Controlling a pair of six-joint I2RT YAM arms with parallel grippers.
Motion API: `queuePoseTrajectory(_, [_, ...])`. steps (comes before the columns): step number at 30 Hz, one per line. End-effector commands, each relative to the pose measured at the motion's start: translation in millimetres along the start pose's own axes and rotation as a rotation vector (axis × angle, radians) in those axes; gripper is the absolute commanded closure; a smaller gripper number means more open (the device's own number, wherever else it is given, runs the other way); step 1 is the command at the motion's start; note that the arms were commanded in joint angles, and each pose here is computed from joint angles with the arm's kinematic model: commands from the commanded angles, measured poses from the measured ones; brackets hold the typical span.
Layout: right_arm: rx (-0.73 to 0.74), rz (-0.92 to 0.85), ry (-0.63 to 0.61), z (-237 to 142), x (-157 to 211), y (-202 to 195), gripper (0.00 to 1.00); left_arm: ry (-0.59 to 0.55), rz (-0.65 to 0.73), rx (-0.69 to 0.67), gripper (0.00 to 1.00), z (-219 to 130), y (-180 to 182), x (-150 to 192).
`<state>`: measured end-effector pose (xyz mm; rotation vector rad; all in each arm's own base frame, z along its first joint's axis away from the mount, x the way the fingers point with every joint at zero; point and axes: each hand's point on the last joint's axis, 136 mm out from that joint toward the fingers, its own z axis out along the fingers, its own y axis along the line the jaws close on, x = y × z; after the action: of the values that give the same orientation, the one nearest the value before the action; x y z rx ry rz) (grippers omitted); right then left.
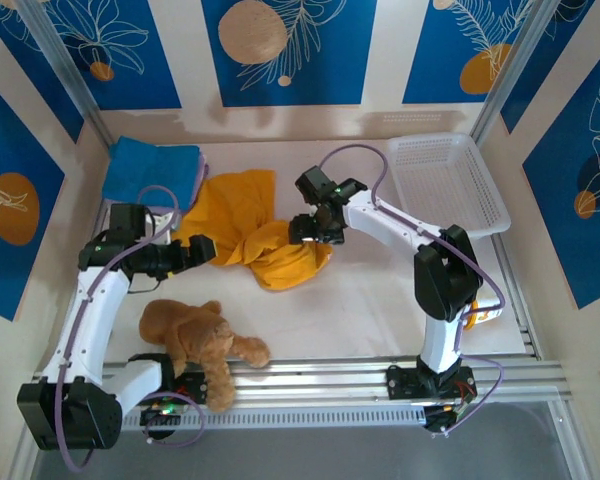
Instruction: Fold and stack the t-shirts
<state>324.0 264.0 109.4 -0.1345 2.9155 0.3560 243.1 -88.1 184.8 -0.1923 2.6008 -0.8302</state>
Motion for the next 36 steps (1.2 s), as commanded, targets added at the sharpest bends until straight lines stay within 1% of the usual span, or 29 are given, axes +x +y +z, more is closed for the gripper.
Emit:
queuePoseTrajectory(1, [-0.080, 0.068, 0.070, -4.4, 16.3, 7.0, 0.22, -0.008, -0.043, 0.042, 0.01, 8.7, 0.8, -0.1])
queuePoseTrajectory(4, [-0.033, 0.086, 0.122, 11.9, 23.6, -7.5, 0.24, -0.010, -0.062, 0.048, 0.01, 19.3, 2.3, -3.1])
queuePoseTrajectory(7, [0.032, 0.087, 0.140, 23.7, 26.0, -23.7, 0.26, 0.004, -0.060, 0.031, 0.01, 28.4, 3.5, -5.2])
queuePoseTrajectory(11, [0.051, 0.091, 0.148, 34.6, 22.8, -35.6, 0.34, 0.021, -0.050, 0.018, 0.01, 39.1, 1.3, -7.0])
queuePoseTrajectory(13, [0.042, 0.097, 0.141, 36.7, 18.1, -39.2, 0.40, 0.036, -0.029, 0.014, 0.01, 45.2, -4.0, -7.2])
queuePoseTrajectory(16, [0.016, 0.107, 0.130, 39.4, 11.6, -43.0, 0.44, 0.047, 0.011, -0.001, 0.01, 57.4, -10.5, -7.1])
queuePoseTrajectory(23, [0.003, 0.125, 0.166, 53.9, 8.9, -55.5, 0.50, 0.079, 0.086, -0.032, 0.06, 88.7, -24.9, -11.5])
queuePoseTrajectory(28, [-0.020, 0.137, 0.192, 64.6, 8.6, -57.3, 0.55, 0.104, 0.125, -0.051, 0.08, 113.0, -35.2, -24.4])
queuePoseTrajectory(30, [-0.030, 0.139, 0.196, 66.9, 8.6, -56.3, 0.56, 0.113, 0.134, -0.044, 0.11, 121.5, -38.7, -31.0])
queuePoseTrajectory(32, [-0.034, 0.141, 0.200, 68.7, 9.5, -55.8, 0.58, 0.121, 0.136, -0.040, 0.16, 129.2, -40.7, -37.9])
queuePoseTrajectory(34, [-0.037, 0.146, 0.204, 72.0, 10.0, -57.5, 0.59, 0.140, 0.130, -0.020, 0.25, 138.6, -45.4, -41.1])
queuePoseTrajectory(36, [-0.040, 0.156, 0.212, 75.7, 10.7, -59.6, 0.62, 0.160, 0.126, -0.009, 0.30, 148.0, -48.8, -41.1])
